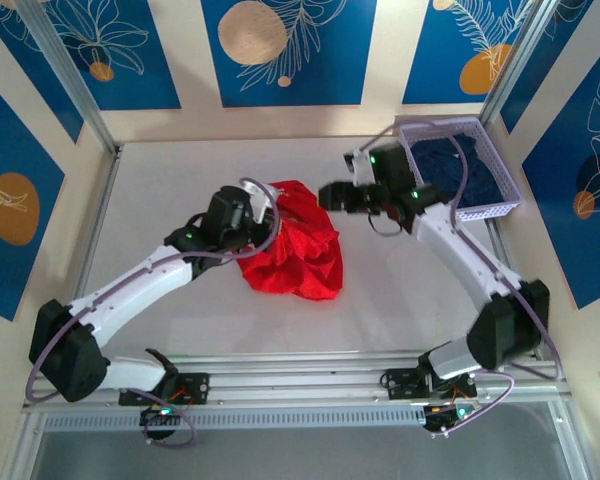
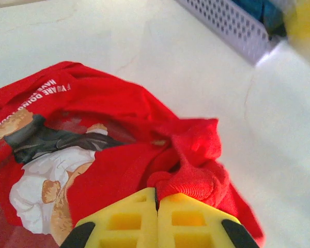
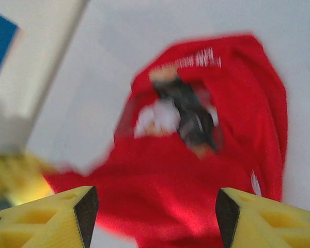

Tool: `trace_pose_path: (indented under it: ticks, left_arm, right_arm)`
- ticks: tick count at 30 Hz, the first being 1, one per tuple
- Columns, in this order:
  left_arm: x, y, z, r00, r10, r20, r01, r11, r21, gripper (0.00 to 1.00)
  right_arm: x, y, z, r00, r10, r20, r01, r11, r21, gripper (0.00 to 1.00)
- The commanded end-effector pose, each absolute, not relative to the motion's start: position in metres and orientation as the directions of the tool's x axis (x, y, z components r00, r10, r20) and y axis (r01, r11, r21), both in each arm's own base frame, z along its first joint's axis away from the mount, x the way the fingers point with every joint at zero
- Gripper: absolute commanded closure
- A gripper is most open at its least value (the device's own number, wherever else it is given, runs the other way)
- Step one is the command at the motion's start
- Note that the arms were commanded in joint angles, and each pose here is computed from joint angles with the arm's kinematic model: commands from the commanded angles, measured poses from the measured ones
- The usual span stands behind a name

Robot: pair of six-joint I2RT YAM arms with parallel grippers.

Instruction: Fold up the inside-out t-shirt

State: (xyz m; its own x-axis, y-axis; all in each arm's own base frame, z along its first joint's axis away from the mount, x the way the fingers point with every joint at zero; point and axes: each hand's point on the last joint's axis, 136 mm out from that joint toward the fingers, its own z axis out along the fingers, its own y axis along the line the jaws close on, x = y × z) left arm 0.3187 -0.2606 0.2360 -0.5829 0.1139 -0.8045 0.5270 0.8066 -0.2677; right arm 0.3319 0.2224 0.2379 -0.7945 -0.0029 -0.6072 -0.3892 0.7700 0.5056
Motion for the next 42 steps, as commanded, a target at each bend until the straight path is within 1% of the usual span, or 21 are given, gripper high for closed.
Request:
trace_pose_path:
  ticks: [1, 3, 6, 8, 11, 12, 13, 14, 15, 16, 18, 19, 22, 24, 27, 30, 33, 35, 37, 40, 42]
  left_arm:
    - [0.316, -0.262, 0.27, -0.651, -0.051, -0.757, 0.46, 0.768, -0.447, 1.0]
    - [0.318, -0.259, 0.279, -0.644, -0.063, -0.763, 0.454, 0.771, -0.447, 1.0]
    - [0.319, -0.257, 0.287, -0.633, -0.076, -0.771, 0.452, 0.772, -0.447, 1.0]
    - [0.319, -0.256, 0.291, -0.628, -0.08, -0.774, 0.454, 0.771, -0.448, 1.0]
    - [0.319, -0.255, 0.296, -0.62, -0.082, -0.78, 0.457, 0.771, -0.444, 1.0]
    - [0.319, -0.254, 0.298, -0.616, -0.082, -0.784, 0.458, 0.772, -0.441, 1.0]
    - [0.319, -0.252, 0.301, -0.611, -0.084, -0.788, 0.458, 0.774, -0.437, 1.0]
    - [0.32, -0.25, 0.305, -0.604, -0.086, -0.793, 0.456, 0.778, -0.431, 1.0]
    - [0.321, -0.246, 0.31, -0.595, -0.09, -0.799, 0.453, 0.783, -0.426, 1.0]
    - [0.322, -0.243, 0.315, -0.586, -0.096, -0.804, 0.448, 0.789, -0.421, 1.0]
    - [0.325, -0.232, 0.333, -0.553, -0.123, -0.824, 0.439, 0.798, -0.413, 1.0]
    - [0.327, -0.228, 0.344, -0.531, -0.142, -0.835, 0.436, 0.799, -0.413, 1.0]
    - [0.324, -0.218, 0.39, -0.433, -0.191, -0.881, 0.465, 0.79, -0.399, 1.0]
    - [0.318, -0.216, 0.421, -0.374, -0.21, -0.903, 0.497, 0.777, -0.387, 1.0]
    - [0.31, -0.211, 0.461, -0.294, -0.233, -0.927, 0.534, 0.765, -0.362, 1.0]
    - [0.304, -0.202, 0.494, -0.221, -0.25, -0.943, 0.542, 0.772, -0.332, 1.0]
    - [0.301, -0.19, 0.514, -0.16, -0.271, -0.949, 0.518, 0.796, -0.314, 1.0]
    - [0.305, -0.181, 0.514, -0.141, -0.28, -0.95, 0.477, 0.821, -0.313, 1.0]
    - [0.312, -0.173, 0.504, -0.144, -0.286, -0.948, 0.433, 0.843, -0.32, 1.0]
    - [0.325, -0.169, 0.474, -0.194, -0.286, -0.938, 0.388, 0.856, -0.342, 1.0]
    - [0.334, -0.174, 0.446, -0.245, -0.281, -0.928, 0.373, 0.856, -0.357, 1.0]
  right_arm:
    - [0.28, 0.235, 0.21, -0.763, -0.141, -0.631, -0.503, 0.743, 0.441, 0.35]
    - [0.256, 0.249, 0.185, -0.748, -0.201, -0.632, -0.548, 0.724, 0.418, 0.34]
    - [0.238, 0.268, 0.156, -0.747, -0.236, -0.621, -0.577, 0.693, 0.431, 0.33]
    - [0.241, 0.279, 0.143, -0.736, -0.246, -0.631, -0.587, 0.696, 0.414, 0.33]
    - [0.261, 0.289, 0.126, -0.721, -0.27, -0.639, -0.582, 0.736, 0.346, 0.34]
    - [0.271, 0.287, 0.12, -0.718, -0.272, -0.64, -0.563, 0.769, 0.305, 0.4]
    - [0.279, 0.283, 0.116, -0.719, -0.278, -0.637, -0.545, 0.795, 0.268, 0.51]
    - [0.285, 0.277, 0.117, -0.716, -0.286, -0.637, -0.53, 0.816, 0.231, 0.67]
    - [0.289, 0.271, 0.122, -0.706, -0.295, -0.644, -0.527, 0.827, 0.198, 0.8]
    - [0.292, 0.266, 0.132, -0.692, -0.297, -0.658, -0.524, 0.833, 0.176, 0.87]
    - [0.296, 0.25, 0.168, -0.644, -0.285, -0.71, -0.523, 0.841, 0.137, 0.98]
    - [0.299, 0.24, 0.188, -0.62, -0.269, -0.737, -0.513, 0.85, 0.122, 1.0]
    - [0.307, 0.203, 0.26, -0.546, -0.173, -0.82, -0.461, 0.879, 0.122, 1.0]
    - [0.31, 0.178, 0.308, -0.473, -0.115, -0.873, -0.43, 0.895, 0.115, 1.0]
    - [0.317, 0.147, 0.364, -0.376, -0.071, -0.924, -0.379, 0.921, 0.083, 1.0]
    - [0.322, 0.127, 0.412, -0.291, -0.044, -0.956, -0.353, 0.933, 0.065, 1.0]
    - [0.328, 0.113, 0.446, -0.236, -0.036, -0.971, -0.326, 0.944, 0.044, 1.0]
    - [0.336, 0.106, 0.454, -0.234, -0.031, -0.972, -0.31, 0.95, 0.044, 1.0]
    - [0.347, 0.102, 0.449, -0.256, -0.028, -0.966, -0.293, 0.955, 0.05, 1.0]
    - [0.367, 0.105, 0.42, -0.34, -0.034, -0.94, -0.285, 0.956, 0.068, 1.0]
    - [0.383, 0.111, 0.392, -0.413, -0.039, -0.91, -0.281, 0.956, 0.087, 1.0]
